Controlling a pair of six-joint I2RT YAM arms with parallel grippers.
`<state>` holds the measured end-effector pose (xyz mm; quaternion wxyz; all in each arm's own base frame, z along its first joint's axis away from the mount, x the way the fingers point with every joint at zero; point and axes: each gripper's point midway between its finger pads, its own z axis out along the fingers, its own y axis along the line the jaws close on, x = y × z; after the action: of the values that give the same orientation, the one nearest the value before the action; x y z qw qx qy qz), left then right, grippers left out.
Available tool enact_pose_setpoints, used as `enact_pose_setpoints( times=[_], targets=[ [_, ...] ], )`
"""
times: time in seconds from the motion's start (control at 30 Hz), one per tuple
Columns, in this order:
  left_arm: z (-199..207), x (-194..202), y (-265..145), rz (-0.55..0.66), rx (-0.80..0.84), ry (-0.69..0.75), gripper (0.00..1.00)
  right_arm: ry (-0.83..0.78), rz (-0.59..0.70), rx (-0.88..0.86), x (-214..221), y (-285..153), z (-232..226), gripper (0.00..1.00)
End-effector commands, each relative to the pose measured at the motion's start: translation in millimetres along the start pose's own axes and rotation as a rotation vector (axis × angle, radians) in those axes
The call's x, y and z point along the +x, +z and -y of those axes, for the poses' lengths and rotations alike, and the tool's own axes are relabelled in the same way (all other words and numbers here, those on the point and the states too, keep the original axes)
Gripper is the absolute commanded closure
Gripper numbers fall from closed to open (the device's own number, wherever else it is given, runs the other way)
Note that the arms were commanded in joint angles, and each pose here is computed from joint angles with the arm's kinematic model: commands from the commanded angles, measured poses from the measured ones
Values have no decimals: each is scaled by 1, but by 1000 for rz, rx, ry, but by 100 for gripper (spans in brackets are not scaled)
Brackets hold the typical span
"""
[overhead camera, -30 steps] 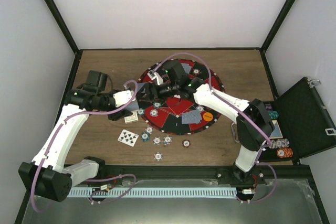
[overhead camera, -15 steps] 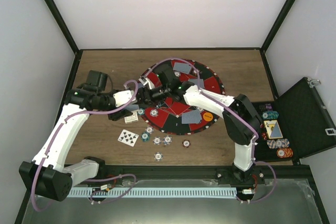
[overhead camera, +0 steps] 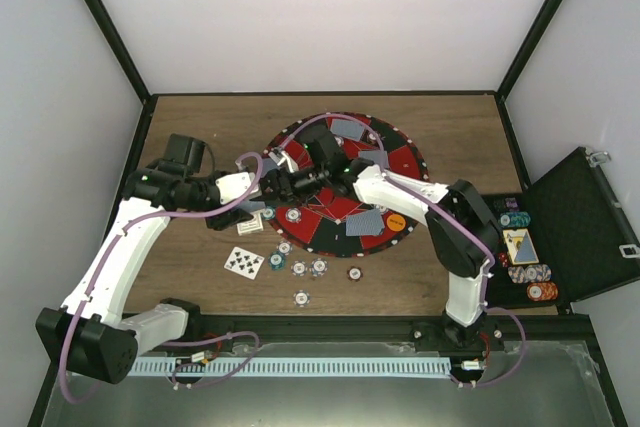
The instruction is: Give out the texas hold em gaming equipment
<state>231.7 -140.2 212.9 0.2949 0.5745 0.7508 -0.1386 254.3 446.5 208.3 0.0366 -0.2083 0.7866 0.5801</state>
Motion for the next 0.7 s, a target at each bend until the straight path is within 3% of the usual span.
enact_pose_setpoints(
  times=[0.0,0.4,0.67],
  targets=[
    [2,-11,-7,45,0,29,95,-70,7,-83,1,-14,-31,24],
    [3,-12,-8,50,1,28,95,-87,-52,-111,6,5,-36,24],
    [2,-15,-11,58,-2,33,95,-30,-48,-37,3,-2,1,33]
  ],
)
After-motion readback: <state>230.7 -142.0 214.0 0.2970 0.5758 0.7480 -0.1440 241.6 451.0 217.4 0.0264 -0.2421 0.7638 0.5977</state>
